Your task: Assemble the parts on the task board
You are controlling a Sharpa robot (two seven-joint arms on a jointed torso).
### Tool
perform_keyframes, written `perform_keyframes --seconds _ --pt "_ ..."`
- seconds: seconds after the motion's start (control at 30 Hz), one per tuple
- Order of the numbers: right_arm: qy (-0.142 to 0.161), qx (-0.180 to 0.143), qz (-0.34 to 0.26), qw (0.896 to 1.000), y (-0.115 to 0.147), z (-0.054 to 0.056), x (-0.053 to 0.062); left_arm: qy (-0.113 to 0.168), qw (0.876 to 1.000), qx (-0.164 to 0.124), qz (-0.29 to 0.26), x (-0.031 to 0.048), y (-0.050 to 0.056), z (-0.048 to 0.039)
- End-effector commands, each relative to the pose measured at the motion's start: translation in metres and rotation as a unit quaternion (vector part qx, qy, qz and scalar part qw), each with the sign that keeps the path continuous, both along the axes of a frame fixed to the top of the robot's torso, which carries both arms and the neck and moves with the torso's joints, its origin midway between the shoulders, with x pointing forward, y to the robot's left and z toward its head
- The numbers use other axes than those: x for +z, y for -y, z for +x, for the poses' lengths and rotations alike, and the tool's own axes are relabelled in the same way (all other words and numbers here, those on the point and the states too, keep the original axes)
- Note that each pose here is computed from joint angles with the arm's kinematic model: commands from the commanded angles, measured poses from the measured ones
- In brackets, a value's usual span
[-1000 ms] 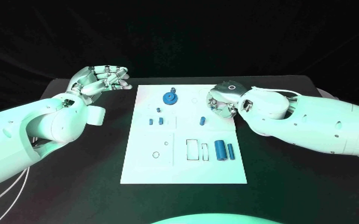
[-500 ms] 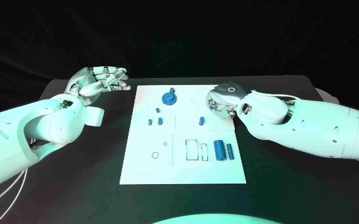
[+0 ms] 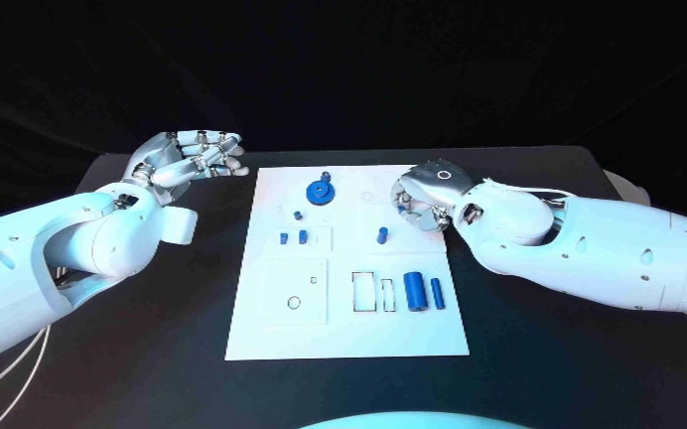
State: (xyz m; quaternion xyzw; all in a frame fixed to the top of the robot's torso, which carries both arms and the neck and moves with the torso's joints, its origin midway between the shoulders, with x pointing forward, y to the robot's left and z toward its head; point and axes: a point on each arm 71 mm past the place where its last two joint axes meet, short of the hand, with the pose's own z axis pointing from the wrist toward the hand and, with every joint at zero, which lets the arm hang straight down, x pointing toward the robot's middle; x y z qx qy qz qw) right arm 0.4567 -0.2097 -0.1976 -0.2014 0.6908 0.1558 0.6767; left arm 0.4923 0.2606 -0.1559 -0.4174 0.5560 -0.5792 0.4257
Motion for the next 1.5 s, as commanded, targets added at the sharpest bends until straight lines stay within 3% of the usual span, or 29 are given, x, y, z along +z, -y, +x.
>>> perform_keyframes --seconds 0.03,0.53,0.7,1.0,1.2,1.5 --pt "0.011 0.004 0.015 1.0 -0.001 -0.001 0.005 -0.003 1.0 -0.009 -0.005 0.0001 0.001 0.0001" --pt "0.02 0.004 0.039 0.999 0.003 -0.005 0.021 -0.003 1.0 -0.003 -0.003 -0.0009 -0.002 0.0026" --pt "0.021 0.018 0.068 0.997 -0.005 -0.015 0.03 -0.003 1.0 -0.003 -0.003 -0.001 -0.002 0.0034" --pt "0.017 0.082 0.117 0.99 -0.049 -0.038 0.041 -0.001 1.0 -0.006 -0.007 -0.0014 0.004 0.0055" --pt "0.003 0.12 0.131 0.984 -0.081 -0.047 0.034 0.001 1.0 -0.005 -0.008 -0.0019 0.008 0.0076" --pt "-0.036 0.151 0.133 0.979 -0.118 -0.055 -0.001 0.001 1.0 -0.007 -0.01 -0.0029 0.017 0.0114"
